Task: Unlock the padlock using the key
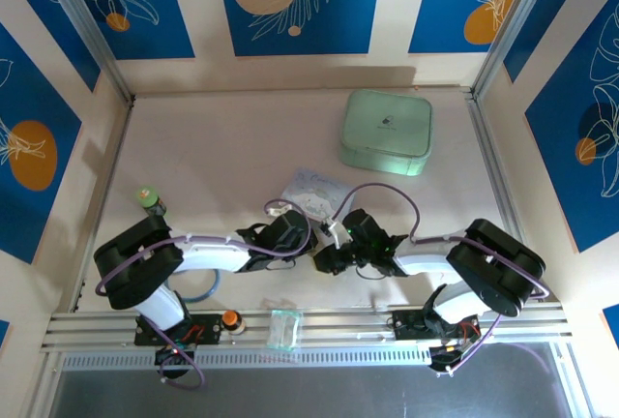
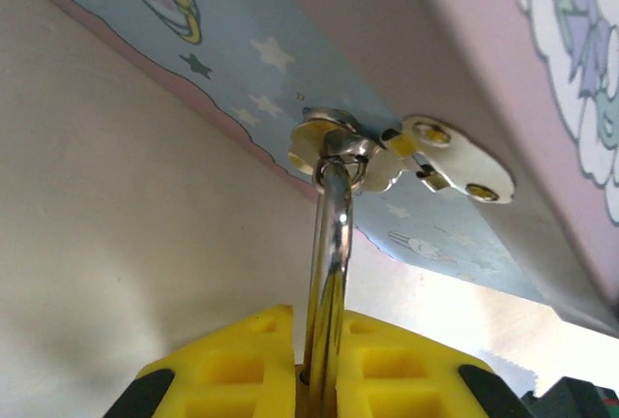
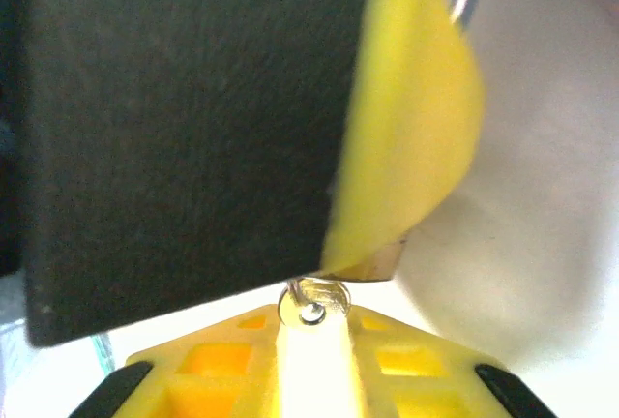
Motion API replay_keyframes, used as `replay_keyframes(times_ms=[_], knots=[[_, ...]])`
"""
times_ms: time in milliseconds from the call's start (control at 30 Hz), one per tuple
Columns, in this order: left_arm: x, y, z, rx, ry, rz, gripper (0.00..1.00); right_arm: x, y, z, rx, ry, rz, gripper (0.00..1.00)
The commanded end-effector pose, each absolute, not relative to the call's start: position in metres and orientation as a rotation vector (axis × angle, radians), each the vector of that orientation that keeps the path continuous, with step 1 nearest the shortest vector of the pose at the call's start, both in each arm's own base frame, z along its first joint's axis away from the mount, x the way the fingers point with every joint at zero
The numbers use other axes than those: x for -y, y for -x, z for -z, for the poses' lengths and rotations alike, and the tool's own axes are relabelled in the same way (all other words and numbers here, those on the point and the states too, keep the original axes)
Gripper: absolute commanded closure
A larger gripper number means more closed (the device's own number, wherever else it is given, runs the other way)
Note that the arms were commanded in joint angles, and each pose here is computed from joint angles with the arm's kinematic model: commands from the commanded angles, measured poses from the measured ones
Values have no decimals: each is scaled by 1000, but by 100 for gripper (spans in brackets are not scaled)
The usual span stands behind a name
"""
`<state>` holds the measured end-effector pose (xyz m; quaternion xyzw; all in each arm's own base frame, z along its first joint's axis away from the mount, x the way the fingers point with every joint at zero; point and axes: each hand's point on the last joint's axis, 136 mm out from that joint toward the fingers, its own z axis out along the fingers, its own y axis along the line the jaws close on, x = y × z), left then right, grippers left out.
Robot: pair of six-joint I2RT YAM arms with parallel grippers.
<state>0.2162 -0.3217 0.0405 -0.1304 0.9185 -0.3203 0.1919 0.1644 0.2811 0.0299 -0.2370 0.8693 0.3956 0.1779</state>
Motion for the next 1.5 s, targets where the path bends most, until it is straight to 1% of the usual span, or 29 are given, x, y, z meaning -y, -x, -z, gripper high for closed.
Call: replay_keyframes(times_ms=[0, 67, 100, 133, 233, 467, 500, 600, 667, 967, 1000, 1067, 1267, 1467], knots=[[286, -207, -12, -2707, 274, 595, 92, -270, -172, -36, -2480, 547, -1119, 74], [276, -208, -11, -2722, 222, 507, 91, -260, -177, -39, -2476, 483, -1092, 72], [273, -209, -11, -2722, 205, 483, 89, -257, -179, -40, -2473, 459, -1076, 68], [270, -210, -10, -2727, 188, 458, 87, -252, -182, -40, -2471, 435, -1047, 68], [263, -211, -4, -2748, 144, 362, 86, -242, -189, -42, -2470, 391, -963, 67], [255, -213, 4, -2789, 30, 157, 74, -227, -199, -47, -2459, 295, -884, 68], [256, -214, 3, -2788, 8, 128, 72, -225, -200, -46, -2461, 287, -874, 68], [254, -214, -9, -2760, -70, -6, 71, -221, -201, -45, -2468, 268, -855, 68], [255, -212, -18, -2732, -124, -82, 67, -218, -202, -44, -2470, 257, -850, 68], [253, -200, -13, -2760, -129, -96, 69, -211, -203, -46, -2466, 227, -839, 68], [252, -200, -15, -2751, -135, -105, 70, -210, -203, -46, -2465, 226, -836, 68], [250, -201, -21, -2726, -158, -145, 75, -208, -203, -46, -2462, 220, -834, 68], [257, -201, -30, -2670, -252, -312, 71, -205, -203, -44, -2462, 200, -834, 68], [267, -196, -35, -2664, -296, -320, 70, -200, -200, -41, -2462, 186, -826, 68]])
